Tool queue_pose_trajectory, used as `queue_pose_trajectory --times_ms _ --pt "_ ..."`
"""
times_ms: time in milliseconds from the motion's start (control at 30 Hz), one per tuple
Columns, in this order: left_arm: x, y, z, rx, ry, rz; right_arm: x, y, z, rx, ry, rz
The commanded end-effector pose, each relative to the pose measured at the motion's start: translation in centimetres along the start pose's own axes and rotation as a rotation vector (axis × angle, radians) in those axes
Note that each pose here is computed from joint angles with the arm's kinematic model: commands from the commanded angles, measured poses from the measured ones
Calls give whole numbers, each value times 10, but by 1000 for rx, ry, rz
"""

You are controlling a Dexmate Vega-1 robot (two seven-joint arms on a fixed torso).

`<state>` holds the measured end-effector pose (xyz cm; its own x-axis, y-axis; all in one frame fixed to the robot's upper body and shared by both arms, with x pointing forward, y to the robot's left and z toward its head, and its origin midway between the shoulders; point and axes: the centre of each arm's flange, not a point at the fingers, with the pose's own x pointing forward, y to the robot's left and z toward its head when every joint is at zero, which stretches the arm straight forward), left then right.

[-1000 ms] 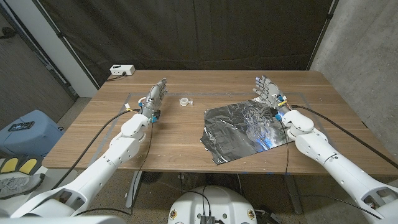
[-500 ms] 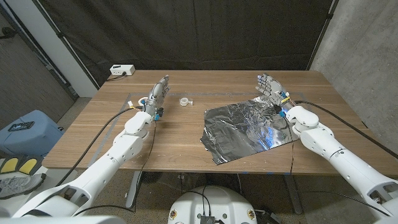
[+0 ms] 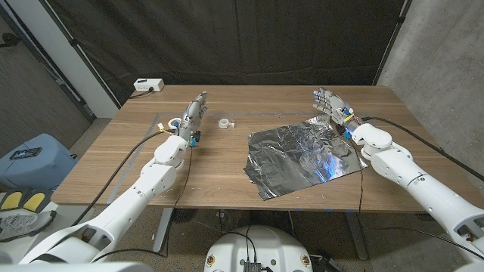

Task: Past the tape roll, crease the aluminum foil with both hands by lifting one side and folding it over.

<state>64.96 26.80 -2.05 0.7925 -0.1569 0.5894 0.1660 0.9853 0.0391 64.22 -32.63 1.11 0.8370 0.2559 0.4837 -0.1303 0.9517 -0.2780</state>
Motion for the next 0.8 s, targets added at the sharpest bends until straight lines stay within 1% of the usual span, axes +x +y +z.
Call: queue_pose_trajectory --times_ms 33,200,367,633,800 --pt "-5 -7 0 -9 -14 -5 2 -7 14 -118 31 29" --pt "-8 -9 -2 -6 -8 5 1 -10 18 -157 42 35" --pt "-10 -11 -3 -6 -6 -5 0 -13 21 -194 52 41" --pt "-8 -16 2 6 -16 -18 1 -21 28 -284 76 53" --pt "-6 -19 2 3 -18 -25 2 -27 32 -331 90 54"
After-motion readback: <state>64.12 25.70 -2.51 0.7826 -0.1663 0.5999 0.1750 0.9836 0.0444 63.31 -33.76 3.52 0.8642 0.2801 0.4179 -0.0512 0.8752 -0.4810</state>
